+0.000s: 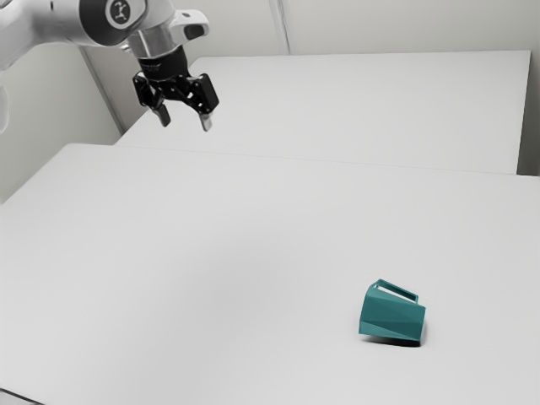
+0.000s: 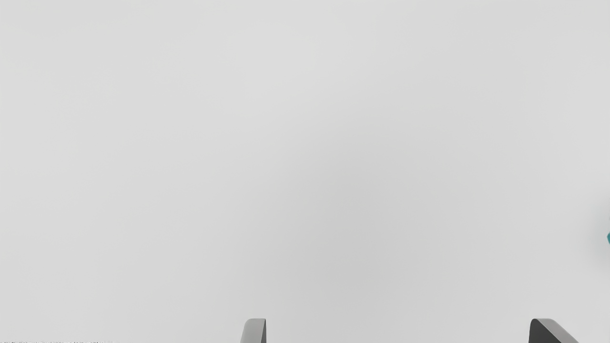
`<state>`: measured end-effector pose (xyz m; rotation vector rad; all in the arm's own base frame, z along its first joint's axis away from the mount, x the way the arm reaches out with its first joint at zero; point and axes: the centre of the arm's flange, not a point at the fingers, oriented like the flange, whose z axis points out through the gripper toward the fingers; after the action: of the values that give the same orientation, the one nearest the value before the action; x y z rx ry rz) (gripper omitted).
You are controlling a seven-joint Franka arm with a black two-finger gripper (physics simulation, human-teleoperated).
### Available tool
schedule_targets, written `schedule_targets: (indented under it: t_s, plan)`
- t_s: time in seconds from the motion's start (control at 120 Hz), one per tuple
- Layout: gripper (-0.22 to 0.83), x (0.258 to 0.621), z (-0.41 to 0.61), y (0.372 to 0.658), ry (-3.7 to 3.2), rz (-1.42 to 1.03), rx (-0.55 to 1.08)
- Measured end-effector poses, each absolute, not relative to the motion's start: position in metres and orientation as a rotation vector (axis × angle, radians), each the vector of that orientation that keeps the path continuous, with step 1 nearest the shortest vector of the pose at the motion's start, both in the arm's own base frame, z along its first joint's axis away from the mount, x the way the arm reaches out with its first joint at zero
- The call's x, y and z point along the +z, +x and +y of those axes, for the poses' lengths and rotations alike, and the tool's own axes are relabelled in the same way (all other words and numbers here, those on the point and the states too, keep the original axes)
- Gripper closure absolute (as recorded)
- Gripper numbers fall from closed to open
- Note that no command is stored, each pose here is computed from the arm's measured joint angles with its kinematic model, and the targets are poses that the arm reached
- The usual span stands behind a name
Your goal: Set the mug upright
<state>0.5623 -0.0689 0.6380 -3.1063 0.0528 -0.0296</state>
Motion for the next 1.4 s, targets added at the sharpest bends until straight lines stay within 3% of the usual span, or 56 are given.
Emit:
schedule_targets:
  t_s: [0.333,0.5,0.733,0.9,1.225,1.4]
  plan:
    - [0.00,0.639,-0.069,0.558,-3.162,-0.012,-0.014]
    - [0.00,0.615,-0.076,0.538,-3.367,-0.088,0.133]
    - [0.00,0.527,-0.109,0.521,-3.624,-0.196,0.364]
    - [0.00,0.474,-0.145,0.510,-3.763,-0.142,0.346]
    - [0.00,0.371,-0.178,0.502,-3.990,-0.265,0.304]
    - [0.00,0.335,-0.193,0.496,-4.060,-0.302,0.317]
